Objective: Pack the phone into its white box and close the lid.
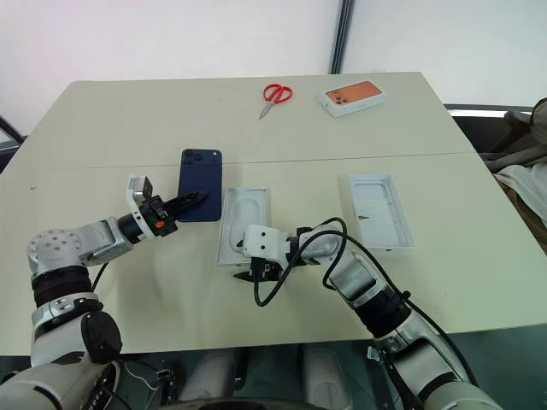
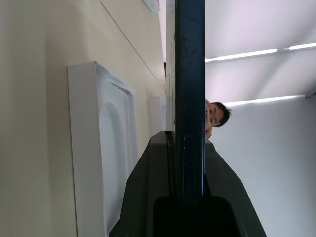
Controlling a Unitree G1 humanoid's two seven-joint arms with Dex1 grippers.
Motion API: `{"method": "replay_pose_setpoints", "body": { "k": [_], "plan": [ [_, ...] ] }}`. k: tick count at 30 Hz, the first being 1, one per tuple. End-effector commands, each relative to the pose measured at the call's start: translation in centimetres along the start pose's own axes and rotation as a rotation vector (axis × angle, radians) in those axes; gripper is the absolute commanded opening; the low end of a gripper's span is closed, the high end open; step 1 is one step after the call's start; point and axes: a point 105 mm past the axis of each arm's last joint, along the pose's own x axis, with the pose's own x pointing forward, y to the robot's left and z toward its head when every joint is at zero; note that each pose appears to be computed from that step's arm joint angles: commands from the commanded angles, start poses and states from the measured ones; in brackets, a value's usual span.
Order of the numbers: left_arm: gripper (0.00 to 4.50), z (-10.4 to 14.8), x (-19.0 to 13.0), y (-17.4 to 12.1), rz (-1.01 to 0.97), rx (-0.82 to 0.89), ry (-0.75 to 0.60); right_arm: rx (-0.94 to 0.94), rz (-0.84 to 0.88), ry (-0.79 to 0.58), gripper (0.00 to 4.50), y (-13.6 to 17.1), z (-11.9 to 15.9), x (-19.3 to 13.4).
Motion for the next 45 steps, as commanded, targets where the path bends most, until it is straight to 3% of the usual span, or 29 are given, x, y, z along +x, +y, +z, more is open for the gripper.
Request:
{"method": "replay_pose_setpoints", "body": {
  "k": [1,10,18,23,33,42,45],
  "plan": [
    [0.00,0.4,-0.1,-1.5,-0.064,0.044,-0.013,-0.016,-0.019,-0.065,3.05,-0.2,1.9,-0.6],
    [0.00,-1.6,0.7,-1.1,-0.068,0.014,0.038,-0.002,-0.122,-0.113,3.05,-1.4,3.4,-3.7],
    [0.00,-5.6,1.6,-0.6,-0.055,-0.006,0.116,0.156,-0.234,-0.094,3.05,-2.0,0.8,-10.3],
    [0.00,-6.6,2.1,-0.1,-0.028,-0.022,0.131,0.168,-0.270,-0.104,3.05,-2.3,0.2,-11.3],
    [0.00,-8.0,3.4,0.2,-0.016,-0.040,0.173,0.128,-0.271,-0.074,3.05,-2.4,-0.3,-10.1],
    [4.15,-8.2,3.5,-0.3,-0.016,0.002,0.221,0.113,-0.264,-0.066,3.13,-2.4,-0.4,-9.6],
    [4.15,-7.8,3.3,-0.7,-0.021,0.032,0.221,0.116,-0.266,-0.072,3.13,-2.5,-0.3,-9.5]
  ]
}}
